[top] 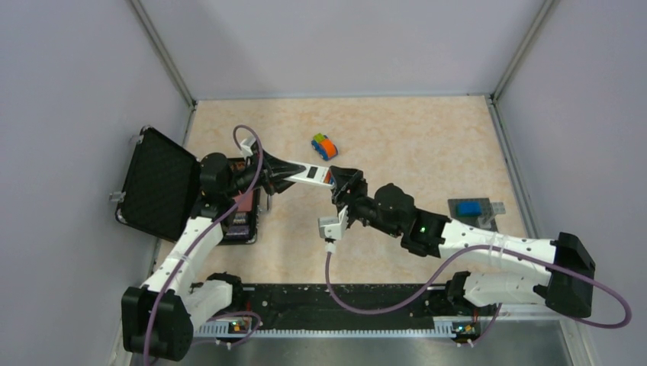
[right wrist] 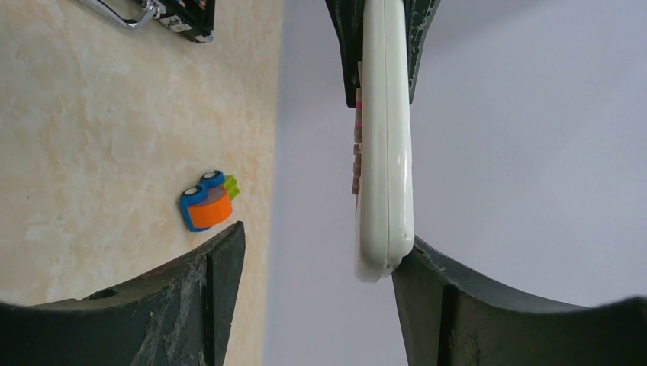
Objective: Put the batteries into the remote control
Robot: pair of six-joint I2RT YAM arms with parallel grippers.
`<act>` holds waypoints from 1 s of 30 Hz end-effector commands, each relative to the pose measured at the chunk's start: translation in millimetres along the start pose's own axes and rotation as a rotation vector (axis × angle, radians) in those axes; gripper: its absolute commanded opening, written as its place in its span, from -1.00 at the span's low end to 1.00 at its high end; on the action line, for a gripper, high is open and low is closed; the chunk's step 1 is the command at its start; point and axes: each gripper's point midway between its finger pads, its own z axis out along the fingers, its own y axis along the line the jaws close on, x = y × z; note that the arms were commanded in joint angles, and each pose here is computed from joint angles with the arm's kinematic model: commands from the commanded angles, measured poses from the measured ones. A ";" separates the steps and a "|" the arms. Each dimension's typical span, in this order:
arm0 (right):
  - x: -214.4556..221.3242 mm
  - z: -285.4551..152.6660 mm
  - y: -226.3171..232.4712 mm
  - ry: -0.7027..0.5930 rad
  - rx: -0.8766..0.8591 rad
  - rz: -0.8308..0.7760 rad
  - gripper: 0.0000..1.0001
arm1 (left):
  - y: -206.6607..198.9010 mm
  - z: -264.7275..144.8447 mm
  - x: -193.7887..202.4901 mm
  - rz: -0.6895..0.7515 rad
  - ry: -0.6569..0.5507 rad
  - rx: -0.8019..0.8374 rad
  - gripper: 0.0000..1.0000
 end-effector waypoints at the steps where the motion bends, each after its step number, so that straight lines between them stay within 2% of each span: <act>1: -11.8 -4.4 69.3 -0.055 -0.206 -0.008 0.34 | -58.5 -7.2 -8.9 0.152 -0.106 0.201 -1.00; 8: -11.9 -7.1 64.7 -0.054 -0.179 0.029 0.37 | -43.7 -5.7 -12.1 0.148 -0.106 0.170 -1.00; 20: -16.8 -7.9 74.1 -0.084 -0.176 -0.004 0.38 | -52.6 -9.1 -6.5 0.122 -0.088 0.216 -1.00; 30: -24.0 -12.1 47.5 -0.095 -0.085 0.139 0.39 | -30.6 -6.8 -13.6 0.173 -0.126 0.138 -1.00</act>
